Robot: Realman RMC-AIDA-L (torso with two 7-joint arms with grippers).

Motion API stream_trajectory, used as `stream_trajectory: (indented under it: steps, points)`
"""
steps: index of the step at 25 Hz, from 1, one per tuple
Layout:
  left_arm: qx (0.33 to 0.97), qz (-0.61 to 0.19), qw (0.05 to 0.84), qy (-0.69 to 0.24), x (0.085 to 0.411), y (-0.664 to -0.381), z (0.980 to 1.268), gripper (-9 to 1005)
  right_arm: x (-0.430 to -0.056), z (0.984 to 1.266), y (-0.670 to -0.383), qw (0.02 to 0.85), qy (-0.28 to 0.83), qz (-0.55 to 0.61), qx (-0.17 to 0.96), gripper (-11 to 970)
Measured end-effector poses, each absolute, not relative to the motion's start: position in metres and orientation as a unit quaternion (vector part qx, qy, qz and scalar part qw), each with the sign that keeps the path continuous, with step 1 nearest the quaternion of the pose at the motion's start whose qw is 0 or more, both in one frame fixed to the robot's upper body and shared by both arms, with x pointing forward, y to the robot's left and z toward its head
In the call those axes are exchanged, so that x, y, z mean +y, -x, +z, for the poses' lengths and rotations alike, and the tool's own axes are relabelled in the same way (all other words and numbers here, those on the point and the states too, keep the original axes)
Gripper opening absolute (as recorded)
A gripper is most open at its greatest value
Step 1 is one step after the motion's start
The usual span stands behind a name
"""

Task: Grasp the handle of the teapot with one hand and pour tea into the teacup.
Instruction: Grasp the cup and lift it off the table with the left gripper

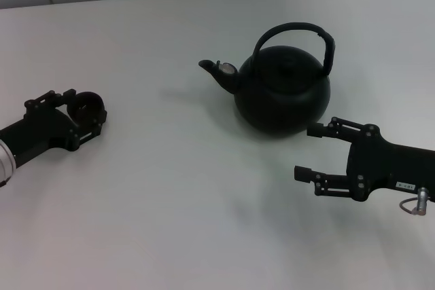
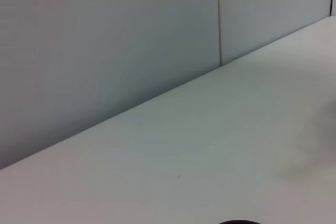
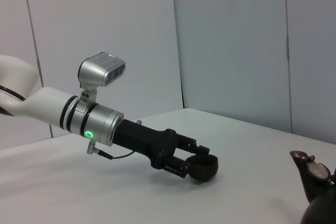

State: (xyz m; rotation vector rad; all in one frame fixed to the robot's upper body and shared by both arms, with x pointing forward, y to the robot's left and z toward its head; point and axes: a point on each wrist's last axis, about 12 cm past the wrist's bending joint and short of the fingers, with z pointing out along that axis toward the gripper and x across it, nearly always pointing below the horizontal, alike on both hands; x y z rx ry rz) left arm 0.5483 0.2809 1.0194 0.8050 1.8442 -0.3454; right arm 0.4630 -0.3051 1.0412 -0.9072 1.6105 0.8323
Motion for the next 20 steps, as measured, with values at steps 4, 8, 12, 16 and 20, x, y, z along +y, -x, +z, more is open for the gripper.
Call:
stream_trajectory:
  steps: [4, 8, 12, 16, 20]
  points:
    - [0.769, -0.145, 0.524, -0.338, 0.28, -0.549, 1.02, 717, -0.305, 1.041, -0.463, 0.529, 0.379, 0.349, 0.675, 820]
    - [0.765, -0.154, 0.526, -0.339, 0.278, -0.549, 1.022, 689, -0.305, 1.041, -0.463, 0.528, 0.379, 0.349, 0.675, 820]
    - [0.746, -0.188, 0.527, -0.362, 0.262, -0.549, 1.026, 690, -0.305, 1.041, -0.462, 0.529, 0.379, 0.351, 0.673, 820]
    - [0.73, -0.211, 0.511, -0.402, 0.236, -0.553, 1.029, 690, -0.305, 1.043, -0.462, 0.53, 0.38, 0.354, 0.67, 820]
    - [0.725, -0.217, 0.502, -0.419, 0.225, -0.556, 1.029, 690, -0.305, 1.043, -0.462, 0.531, 0.38, 0.353, 0.67, 820]
